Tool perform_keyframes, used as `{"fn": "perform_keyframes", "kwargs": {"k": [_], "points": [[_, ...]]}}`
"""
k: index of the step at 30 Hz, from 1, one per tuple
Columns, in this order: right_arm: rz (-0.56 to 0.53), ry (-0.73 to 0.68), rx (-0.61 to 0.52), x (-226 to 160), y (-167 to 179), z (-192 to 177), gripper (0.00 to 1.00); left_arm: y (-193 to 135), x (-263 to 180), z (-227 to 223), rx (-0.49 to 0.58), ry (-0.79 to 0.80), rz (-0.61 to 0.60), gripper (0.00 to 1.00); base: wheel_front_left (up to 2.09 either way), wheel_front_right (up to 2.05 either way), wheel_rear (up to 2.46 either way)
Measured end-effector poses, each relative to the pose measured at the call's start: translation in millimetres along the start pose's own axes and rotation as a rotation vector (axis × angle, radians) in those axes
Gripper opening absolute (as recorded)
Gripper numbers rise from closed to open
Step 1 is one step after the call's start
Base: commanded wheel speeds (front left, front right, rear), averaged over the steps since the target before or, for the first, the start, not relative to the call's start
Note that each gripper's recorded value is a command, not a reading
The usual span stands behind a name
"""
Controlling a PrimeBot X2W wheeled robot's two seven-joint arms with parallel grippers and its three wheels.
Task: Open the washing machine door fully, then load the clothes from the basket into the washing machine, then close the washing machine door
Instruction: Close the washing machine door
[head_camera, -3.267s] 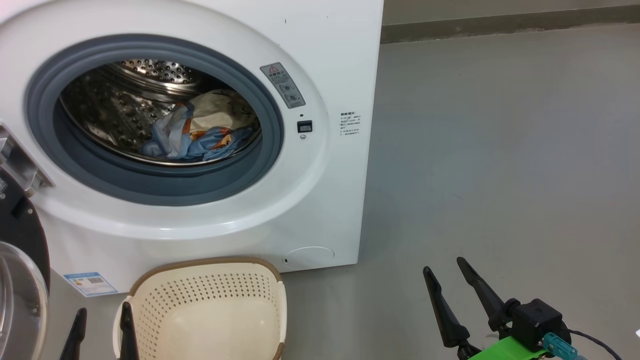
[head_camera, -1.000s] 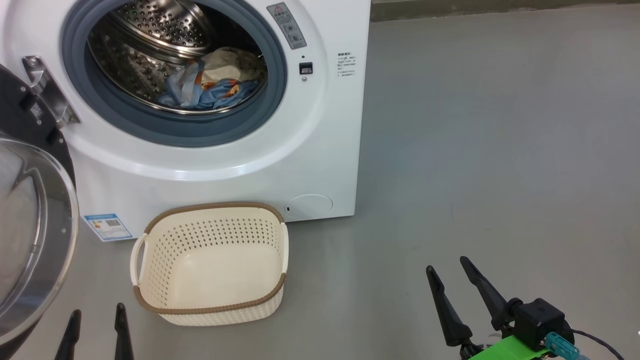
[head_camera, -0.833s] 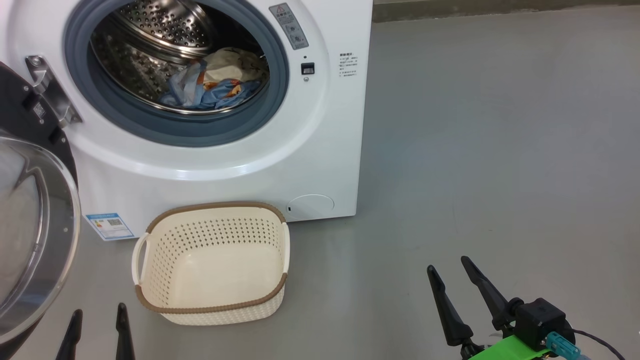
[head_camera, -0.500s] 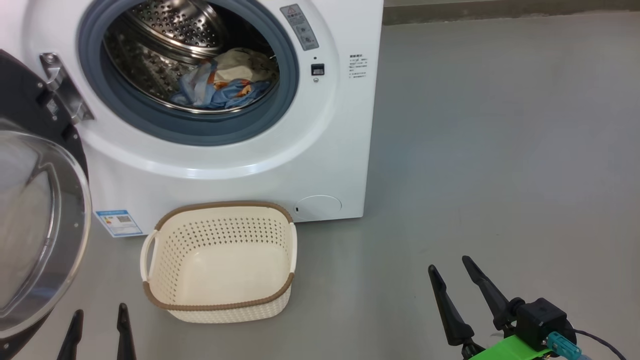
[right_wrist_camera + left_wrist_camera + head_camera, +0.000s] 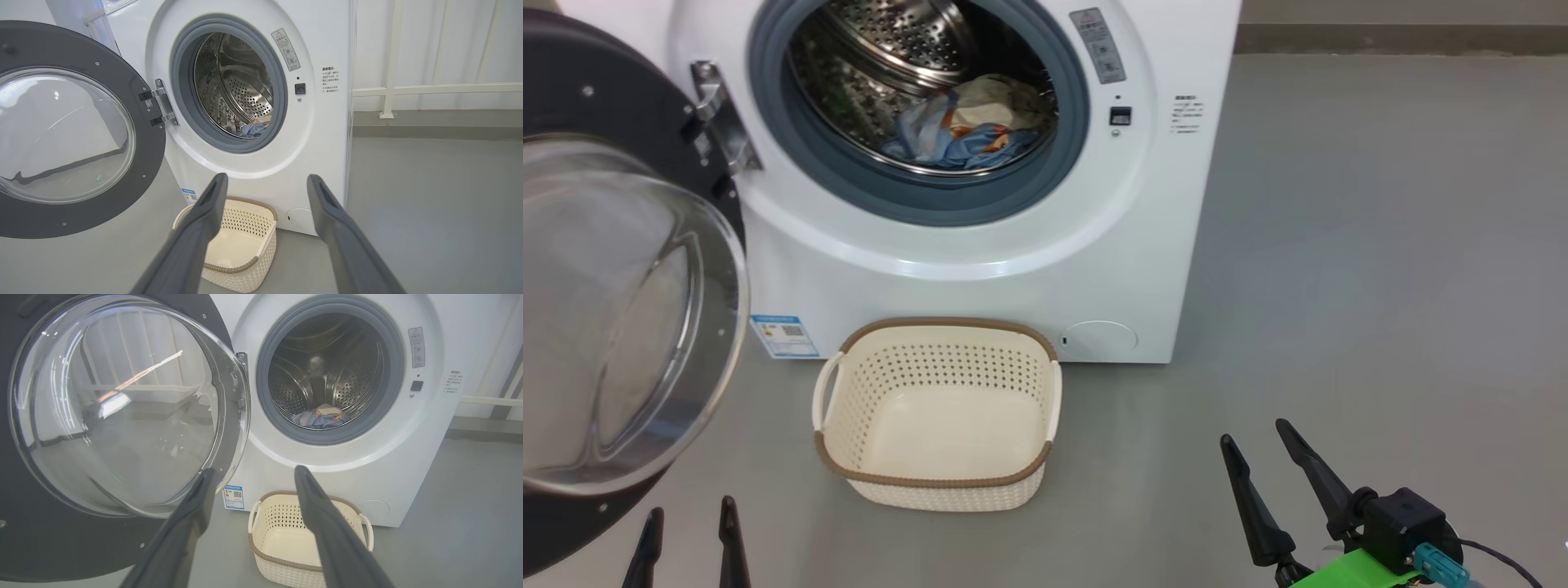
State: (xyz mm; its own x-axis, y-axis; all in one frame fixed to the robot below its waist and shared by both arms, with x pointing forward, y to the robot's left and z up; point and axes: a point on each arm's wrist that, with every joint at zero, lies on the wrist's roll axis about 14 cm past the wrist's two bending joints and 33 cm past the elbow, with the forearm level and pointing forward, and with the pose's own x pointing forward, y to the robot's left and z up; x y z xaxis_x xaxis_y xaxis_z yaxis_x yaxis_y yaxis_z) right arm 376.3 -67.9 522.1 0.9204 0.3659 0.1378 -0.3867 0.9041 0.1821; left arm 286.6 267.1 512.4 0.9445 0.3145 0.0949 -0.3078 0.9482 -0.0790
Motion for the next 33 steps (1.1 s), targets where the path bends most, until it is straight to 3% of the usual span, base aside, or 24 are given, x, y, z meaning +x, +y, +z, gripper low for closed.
{"fn": "perform_keyframes", "kwargs": {"k": [33], "points": [[0.288, 0.078, 0.035, 41, 89, -31, 1.0, 85, -64, 9, 0.011, -0.012, 0.311, 1.0, 0.0, 0.0, 0.0]]}}
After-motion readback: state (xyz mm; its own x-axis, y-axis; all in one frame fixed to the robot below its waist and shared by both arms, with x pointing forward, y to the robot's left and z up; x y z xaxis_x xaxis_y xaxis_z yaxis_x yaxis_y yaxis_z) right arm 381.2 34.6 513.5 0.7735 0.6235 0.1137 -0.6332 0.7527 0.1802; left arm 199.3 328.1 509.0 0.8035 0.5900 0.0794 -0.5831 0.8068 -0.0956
